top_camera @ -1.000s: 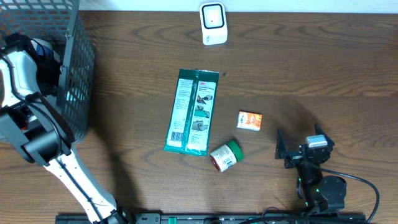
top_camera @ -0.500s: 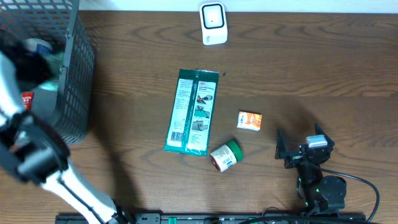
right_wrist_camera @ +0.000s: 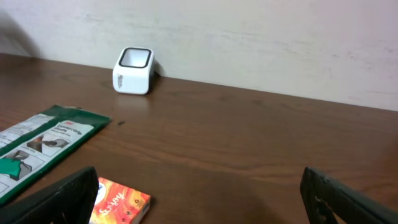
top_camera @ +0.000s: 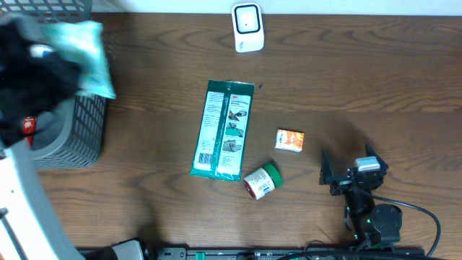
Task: Scan the item barcode
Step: 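Place the wipes pack on top of the glove package and withdraw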
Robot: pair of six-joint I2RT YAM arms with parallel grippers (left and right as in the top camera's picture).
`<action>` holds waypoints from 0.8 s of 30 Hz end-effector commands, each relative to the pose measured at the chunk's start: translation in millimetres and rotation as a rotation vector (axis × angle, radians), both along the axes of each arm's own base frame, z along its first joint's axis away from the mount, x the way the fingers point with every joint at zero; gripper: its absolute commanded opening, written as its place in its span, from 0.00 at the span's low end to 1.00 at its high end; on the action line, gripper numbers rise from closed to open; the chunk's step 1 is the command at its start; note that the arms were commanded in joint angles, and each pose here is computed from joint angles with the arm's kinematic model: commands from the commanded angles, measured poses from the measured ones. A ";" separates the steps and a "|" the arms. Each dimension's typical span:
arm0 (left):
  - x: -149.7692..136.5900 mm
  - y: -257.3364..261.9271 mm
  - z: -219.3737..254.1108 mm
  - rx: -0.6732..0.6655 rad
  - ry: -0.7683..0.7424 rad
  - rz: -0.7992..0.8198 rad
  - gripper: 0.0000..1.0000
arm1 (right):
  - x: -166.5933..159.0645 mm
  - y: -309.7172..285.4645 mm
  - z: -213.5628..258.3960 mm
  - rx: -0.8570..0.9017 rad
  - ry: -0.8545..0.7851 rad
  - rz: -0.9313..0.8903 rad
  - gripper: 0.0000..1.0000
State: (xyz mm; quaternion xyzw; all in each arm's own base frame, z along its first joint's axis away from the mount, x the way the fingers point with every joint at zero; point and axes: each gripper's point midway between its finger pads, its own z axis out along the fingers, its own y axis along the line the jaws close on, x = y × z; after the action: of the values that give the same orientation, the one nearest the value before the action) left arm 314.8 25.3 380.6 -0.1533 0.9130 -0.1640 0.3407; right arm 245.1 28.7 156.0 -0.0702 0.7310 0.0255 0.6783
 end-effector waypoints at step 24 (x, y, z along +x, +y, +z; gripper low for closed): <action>25.6 -225.8 -315.2 0.038 0.432 -0.518 0.07 | 0.0 -2.2 -0.4 0.005 0.001 -0.010 0.99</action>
State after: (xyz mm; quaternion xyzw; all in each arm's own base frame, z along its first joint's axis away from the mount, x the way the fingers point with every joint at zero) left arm 341.4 -193.8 89.9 0.0636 0.9716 -0.1996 0.1096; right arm 245.1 28.7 156.0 -0.0702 0.7310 0.0255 0.6783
